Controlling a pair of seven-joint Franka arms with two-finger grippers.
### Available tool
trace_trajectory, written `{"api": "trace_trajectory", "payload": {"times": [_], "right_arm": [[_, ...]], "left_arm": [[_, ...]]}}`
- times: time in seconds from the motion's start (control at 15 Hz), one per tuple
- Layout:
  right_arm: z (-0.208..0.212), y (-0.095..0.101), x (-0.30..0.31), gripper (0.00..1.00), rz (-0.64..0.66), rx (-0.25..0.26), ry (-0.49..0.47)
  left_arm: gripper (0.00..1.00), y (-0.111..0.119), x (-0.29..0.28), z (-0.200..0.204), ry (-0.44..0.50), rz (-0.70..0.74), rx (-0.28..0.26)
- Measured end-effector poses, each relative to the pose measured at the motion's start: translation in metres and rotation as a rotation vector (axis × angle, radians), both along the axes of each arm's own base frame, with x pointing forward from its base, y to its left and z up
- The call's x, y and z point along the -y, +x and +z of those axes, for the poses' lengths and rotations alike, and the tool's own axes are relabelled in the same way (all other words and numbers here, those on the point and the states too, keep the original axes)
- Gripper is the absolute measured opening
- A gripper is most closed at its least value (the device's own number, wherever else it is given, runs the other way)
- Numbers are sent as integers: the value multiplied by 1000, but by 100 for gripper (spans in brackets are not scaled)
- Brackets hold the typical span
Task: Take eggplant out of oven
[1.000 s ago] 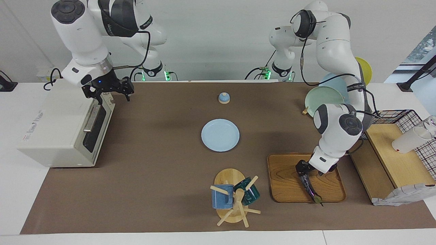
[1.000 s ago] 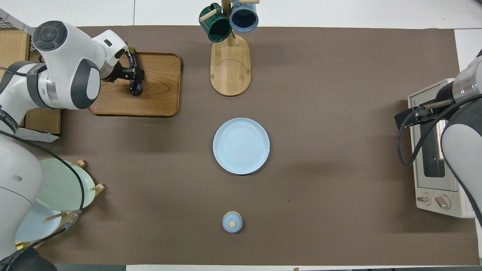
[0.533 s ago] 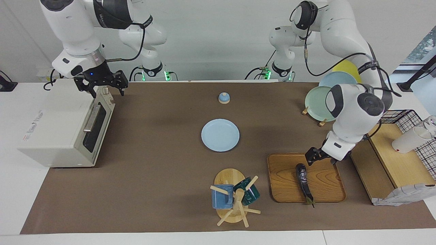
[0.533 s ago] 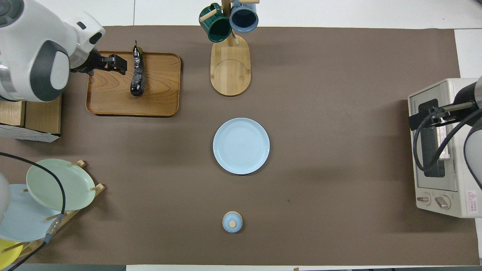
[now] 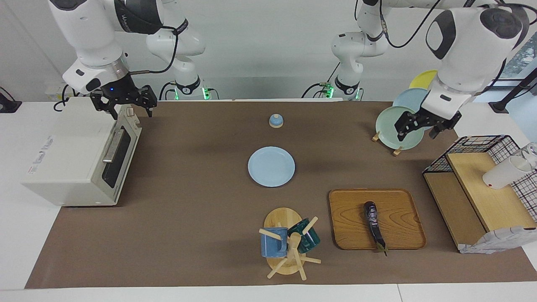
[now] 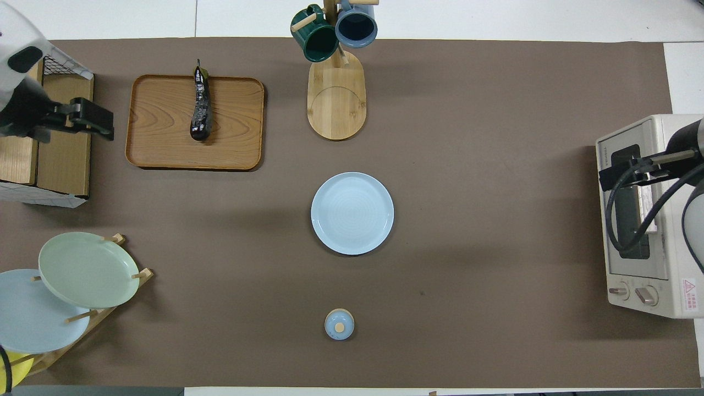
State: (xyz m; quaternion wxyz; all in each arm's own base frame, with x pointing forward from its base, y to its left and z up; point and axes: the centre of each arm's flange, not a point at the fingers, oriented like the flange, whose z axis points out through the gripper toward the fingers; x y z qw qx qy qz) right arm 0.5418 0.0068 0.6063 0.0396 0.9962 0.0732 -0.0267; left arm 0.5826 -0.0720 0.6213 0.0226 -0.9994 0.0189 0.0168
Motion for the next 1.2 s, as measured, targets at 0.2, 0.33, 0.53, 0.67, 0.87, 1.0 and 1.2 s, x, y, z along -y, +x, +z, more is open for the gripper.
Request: {"api": "trace_trajectory", "payload": {"times": [0.2,0.33,0.53,0.67,0.87,1.0,1.2], "right_arm": [[1,0,0,100,-1,2,0],[1,0,0,100,-1,2,0],[1,0,0,100,-1,2,0],[1,0,0,100,1,2,0],[1,0,-1,100,1,2,0],[1,0,-1,100,1,2,0],[1,0,0,100,0,2,0]], "left_arm": [[100,-31,-2,11,16,3,-51],[100,-41,-2,-2,25,3,-85],[100,-48,-3,-15,23,32,-102],[100,-52,-2,-12,13,61,-96],[100,-59,-5,0,0,82,-80],[100,-62,-8,12,-36,94,-68],[100,-60,-9,21,-60,105,-52]]}}
